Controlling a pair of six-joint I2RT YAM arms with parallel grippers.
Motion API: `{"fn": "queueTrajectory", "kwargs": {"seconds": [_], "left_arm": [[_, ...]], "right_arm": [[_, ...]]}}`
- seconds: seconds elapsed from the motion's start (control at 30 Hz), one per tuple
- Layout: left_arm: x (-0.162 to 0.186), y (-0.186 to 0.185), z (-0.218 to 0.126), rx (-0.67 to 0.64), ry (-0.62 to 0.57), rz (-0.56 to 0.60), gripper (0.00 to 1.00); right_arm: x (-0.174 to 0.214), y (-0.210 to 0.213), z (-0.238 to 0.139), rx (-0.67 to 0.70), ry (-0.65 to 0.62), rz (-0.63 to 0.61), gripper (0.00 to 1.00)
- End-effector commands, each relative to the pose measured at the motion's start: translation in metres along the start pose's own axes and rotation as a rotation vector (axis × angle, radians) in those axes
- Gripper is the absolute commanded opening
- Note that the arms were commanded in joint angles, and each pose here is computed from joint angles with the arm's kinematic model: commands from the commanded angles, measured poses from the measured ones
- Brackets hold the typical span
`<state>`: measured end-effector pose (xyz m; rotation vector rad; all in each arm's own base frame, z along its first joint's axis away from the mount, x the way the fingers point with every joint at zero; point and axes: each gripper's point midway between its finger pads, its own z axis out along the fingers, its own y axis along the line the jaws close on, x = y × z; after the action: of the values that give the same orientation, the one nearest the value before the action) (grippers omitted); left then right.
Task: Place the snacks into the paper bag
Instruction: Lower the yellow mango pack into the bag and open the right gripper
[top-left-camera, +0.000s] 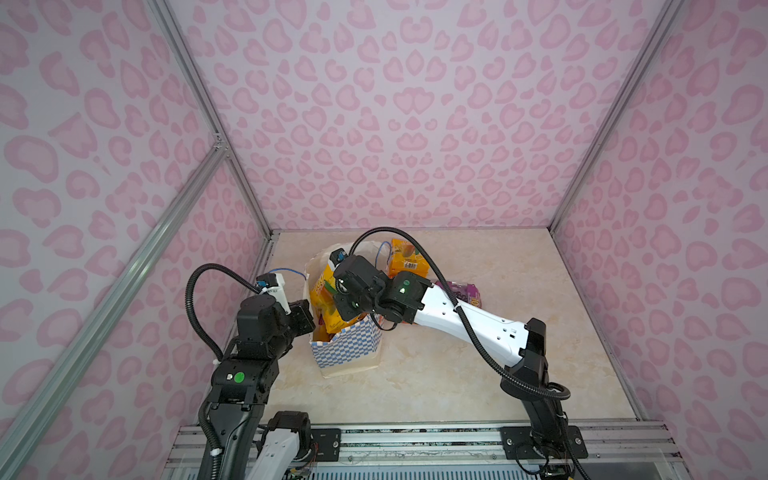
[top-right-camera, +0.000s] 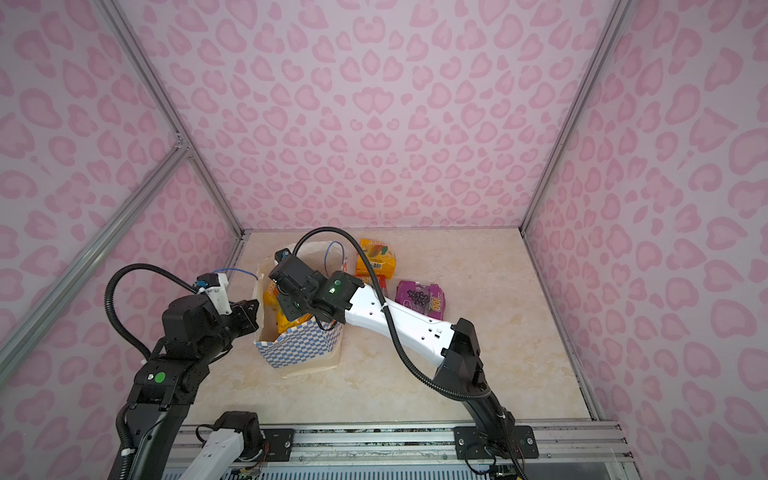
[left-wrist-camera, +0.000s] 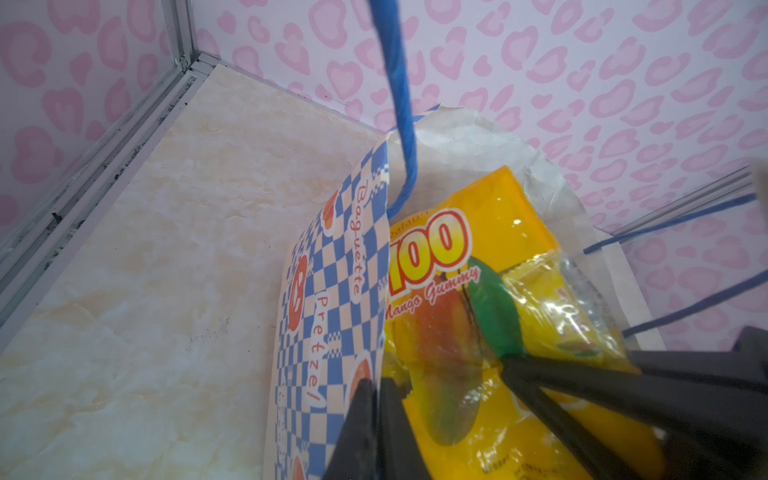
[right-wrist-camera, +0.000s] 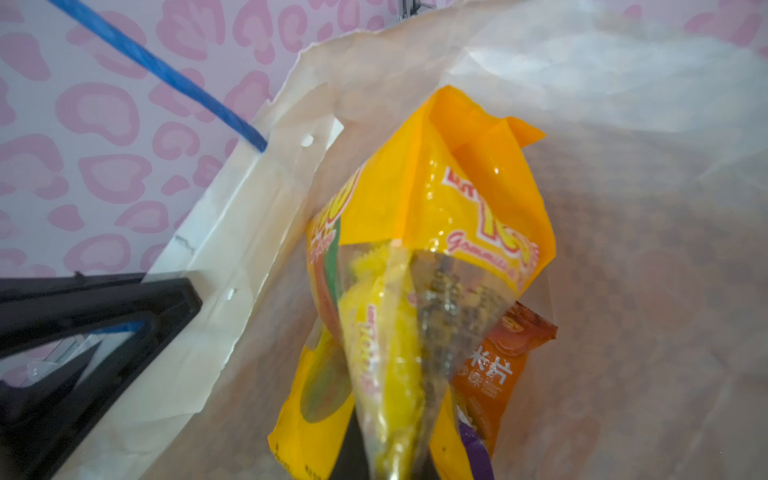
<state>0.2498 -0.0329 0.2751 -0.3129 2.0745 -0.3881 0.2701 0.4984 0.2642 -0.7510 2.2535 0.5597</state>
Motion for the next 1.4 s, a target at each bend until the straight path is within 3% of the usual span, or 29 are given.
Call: {"fn": "queueTrajectory", "kwargs": {"seconds": [0.0,0.1,0.13,0.17,0.23,0.33,0.67,0.97,1.1,1.23,1.37], "left_arm": [[-0.004,-0.004,0.001,0.019,-0.015,0.001,0.07],[-0.004,-0.004,0.001,0.018,-0.016,0.001,0.07],[-0.004,-0.004,0.001,0.019,-0.017,0.001,0.07],[-0.004,-0.003,0.001,0.017,-0.015,0.001,0.07],[-0.004,-0.003,0.001,0.017,-0.015,0.001,0.07],[-0.004,-0.003,0.002,0.017,-0.014,0.001,0.07],[-0.004,-0.002,0.003,0.011,-0.01,0.0,0.07],[-0.003,-0.002,0.004,0.007,-0.006,0.0,0.07],[-0.003,-0.002,0.004,0.009,-0.007,0.001,0.07],[-0.003,-0.002,0.004,0.01,-0.006,0.0,0.07],[-0.003,-0.002,0.004,0.009,-0.005,0.0,0.07]], "right_arm": [[-0.009,0.006,0.001,-0.028,-0.028,-0.008,0.06],[-0.01,0.002,0.0,-0.014,-0.031,-0.011,0.13],[-0.011,0.001,-0.001,-0.008,-0.034,-0.012,0.24],[-0.012,-0.001,-0.001,0.001,-0.036,-0.015,0.43],[-0.014,-0.006,-0.004,0.032,-0.041,-0.03,0.71],[-0.03,-0.013,-0.021,0.102,-0.099,-0.066,0.97],[-0.071,-0.03,-0.083,0.256,-0.275,-0.123,0.98],[-0.084,-0.044,-0.13,0.349,-0.373,-0.115,0.98],[-0.078,-0.053,-0.125,0.363,-0.367,-0.082,0.98],[-0.07,-0.055,-0.098,0.236,-0.304,0.003,0.97],[-0.07,-0.064,-0.079,0.157,-0.277,0.08,0.91]]}}
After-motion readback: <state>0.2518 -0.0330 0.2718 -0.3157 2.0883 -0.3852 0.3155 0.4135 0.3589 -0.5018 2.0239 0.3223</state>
